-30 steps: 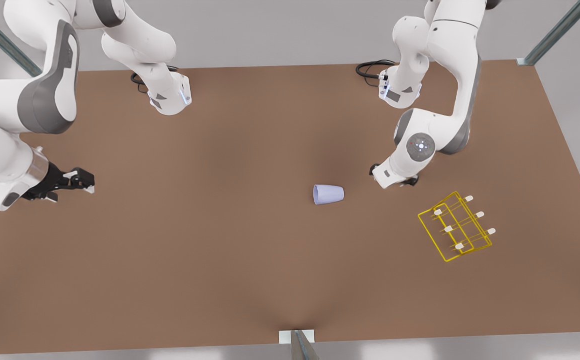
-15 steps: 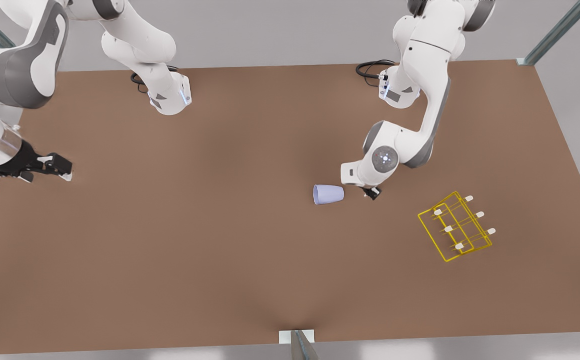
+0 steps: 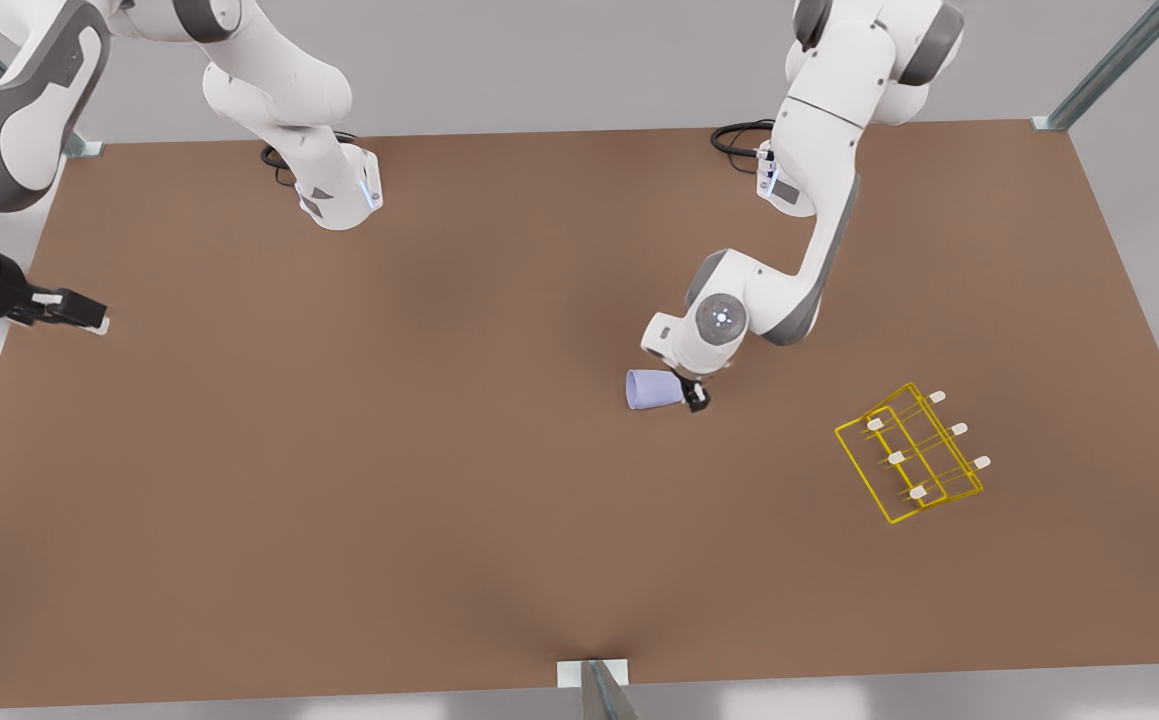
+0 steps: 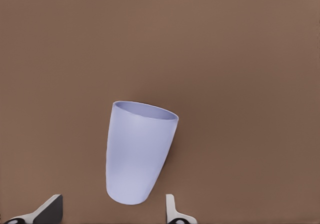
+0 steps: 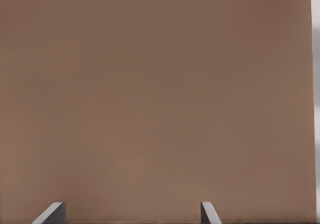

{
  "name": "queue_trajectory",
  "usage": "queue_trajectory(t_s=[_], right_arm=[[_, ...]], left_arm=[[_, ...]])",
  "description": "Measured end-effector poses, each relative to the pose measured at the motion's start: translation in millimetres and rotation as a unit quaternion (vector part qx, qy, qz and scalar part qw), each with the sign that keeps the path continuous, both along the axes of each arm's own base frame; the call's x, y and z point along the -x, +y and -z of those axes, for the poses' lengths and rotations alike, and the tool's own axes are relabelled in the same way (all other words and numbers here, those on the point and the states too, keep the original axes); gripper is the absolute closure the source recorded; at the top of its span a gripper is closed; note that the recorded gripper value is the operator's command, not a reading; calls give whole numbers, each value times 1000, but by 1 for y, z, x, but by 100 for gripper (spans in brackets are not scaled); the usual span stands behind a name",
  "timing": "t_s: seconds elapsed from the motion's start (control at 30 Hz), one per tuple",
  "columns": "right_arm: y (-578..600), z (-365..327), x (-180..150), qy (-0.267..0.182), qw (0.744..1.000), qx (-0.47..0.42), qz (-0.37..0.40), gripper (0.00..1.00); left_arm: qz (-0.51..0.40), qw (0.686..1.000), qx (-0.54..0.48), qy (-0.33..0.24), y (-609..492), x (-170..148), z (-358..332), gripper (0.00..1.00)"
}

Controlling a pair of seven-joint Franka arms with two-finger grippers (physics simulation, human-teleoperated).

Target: Place the cup on the cup holder

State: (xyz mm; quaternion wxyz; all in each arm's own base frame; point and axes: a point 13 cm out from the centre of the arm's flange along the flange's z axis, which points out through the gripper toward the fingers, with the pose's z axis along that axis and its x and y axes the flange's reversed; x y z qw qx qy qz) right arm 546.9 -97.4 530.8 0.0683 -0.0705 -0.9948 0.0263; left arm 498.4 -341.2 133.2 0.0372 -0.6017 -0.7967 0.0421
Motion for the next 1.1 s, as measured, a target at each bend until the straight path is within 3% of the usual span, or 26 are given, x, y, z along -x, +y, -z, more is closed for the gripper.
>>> queue_trajectory(t_s=[0.2, 0.37, 0.77, 1.1], right_arm=[[6, 3, 8, 20, 1000, -2, 4, 0], [-14, -7, 5, 1, 1000, -4, 29, 0], [16, 10, -25, -14, 1000, -18, 8, 0], [12, 7, -25, -21, 999, -17, 26, 0]], left_arm=[[52, 999, 6, -7, -1, -3, 16, 0], [83, 996, 7, -9, 3, -6, 26, 0], [147, 989, 13, -3, -13, 8, 46, 0], [167, 986, 16, 0, -22, 7, 74, 0]])
